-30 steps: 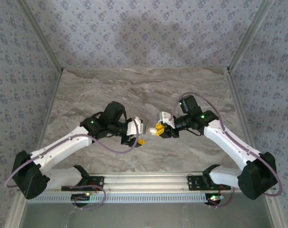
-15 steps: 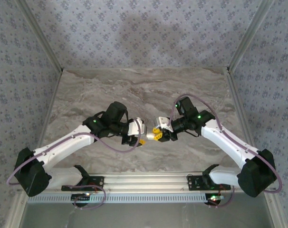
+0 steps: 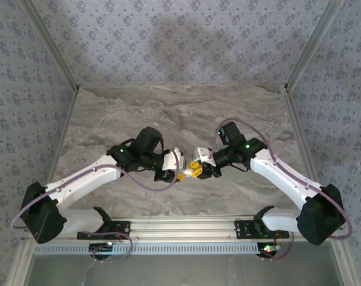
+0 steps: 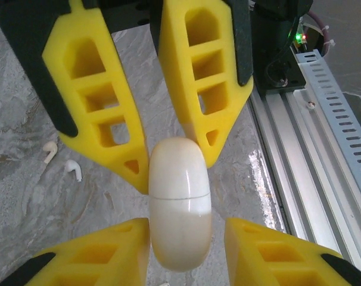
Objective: Insert the wireless bluetooth earbuds into the charging case
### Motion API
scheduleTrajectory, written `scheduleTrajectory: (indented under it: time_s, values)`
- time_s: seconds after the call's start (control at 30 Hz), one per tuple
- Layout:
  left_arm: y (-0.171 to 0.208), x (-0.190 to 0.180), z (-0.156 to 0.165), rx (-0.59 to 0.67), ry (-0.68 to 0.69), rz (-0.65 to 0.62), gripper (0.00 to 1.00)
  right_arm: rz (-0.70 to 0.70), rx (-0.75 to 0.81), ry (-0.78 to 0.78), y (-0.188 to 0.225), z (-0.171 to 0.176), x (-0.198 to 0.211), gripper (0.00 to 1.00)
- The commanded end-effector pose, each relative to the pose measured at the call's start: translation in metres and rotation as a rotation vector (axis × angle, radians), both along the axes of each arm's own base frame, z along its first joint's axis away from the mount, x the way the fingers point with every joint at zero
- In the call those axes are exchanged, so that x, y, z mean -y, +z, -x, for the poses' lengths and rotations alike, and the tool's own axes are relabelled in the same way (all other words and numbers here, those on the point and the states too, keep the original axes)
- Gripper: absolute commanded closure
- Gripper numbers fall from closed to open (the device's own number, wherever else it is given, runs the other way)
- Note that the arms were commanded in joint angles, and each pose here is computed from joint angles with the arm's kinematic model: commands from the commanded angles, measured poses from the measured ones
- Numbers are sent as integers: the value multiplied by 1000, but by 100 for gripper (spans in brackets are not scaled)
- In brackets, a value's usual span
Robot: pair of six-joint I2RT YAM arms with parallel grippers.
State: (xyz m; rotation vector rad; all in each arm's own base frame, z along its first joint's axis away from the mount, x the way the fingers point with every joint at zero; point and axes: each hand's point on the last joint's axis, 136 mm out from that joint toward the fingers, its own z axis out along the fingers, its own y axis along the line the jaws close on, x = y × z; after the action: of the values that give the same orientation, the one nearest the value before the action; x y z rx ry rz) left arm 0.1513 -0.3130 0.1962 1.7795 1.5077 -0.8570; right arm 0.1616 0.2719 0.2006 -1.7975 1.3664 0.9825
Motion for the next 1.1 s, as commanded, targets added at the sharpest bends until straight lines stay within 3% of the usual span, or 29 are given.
scheduleTrajectory:
  time_s: [0.0, 0.3, 0.4, 0.5, 0.6, 0.8, 1.07]
  values:
    - [17, 6, 6, 23, -52, 50, 64, -40, 34, 26, 14, -1, -6, 78]
    - [15, 7, 5, 23, -45, 39, 79, -63, 46, 15, 21, -3, -8, 78]
    - [16, 9, 2, 18, -20, 59, 86, -85, 60, -8, 24, -3, -6, 70]
    - [19, 12, -6, 12, 36, 134, 88, -128, 43, -72, 27, -8, 1, 54]
    - [29, 17, -14, 8, 93, 264, 90, -211, 30, -143, 33, -11, 14, 47]
    - [33, 22, -16, -17, 107, 366, 90, -331, 30, -210, 49, -9, 29, 42]
    - [38, 26, -13, -44, 87, 398, 90, -340, -22, -180, 51, -10, 21, 41]
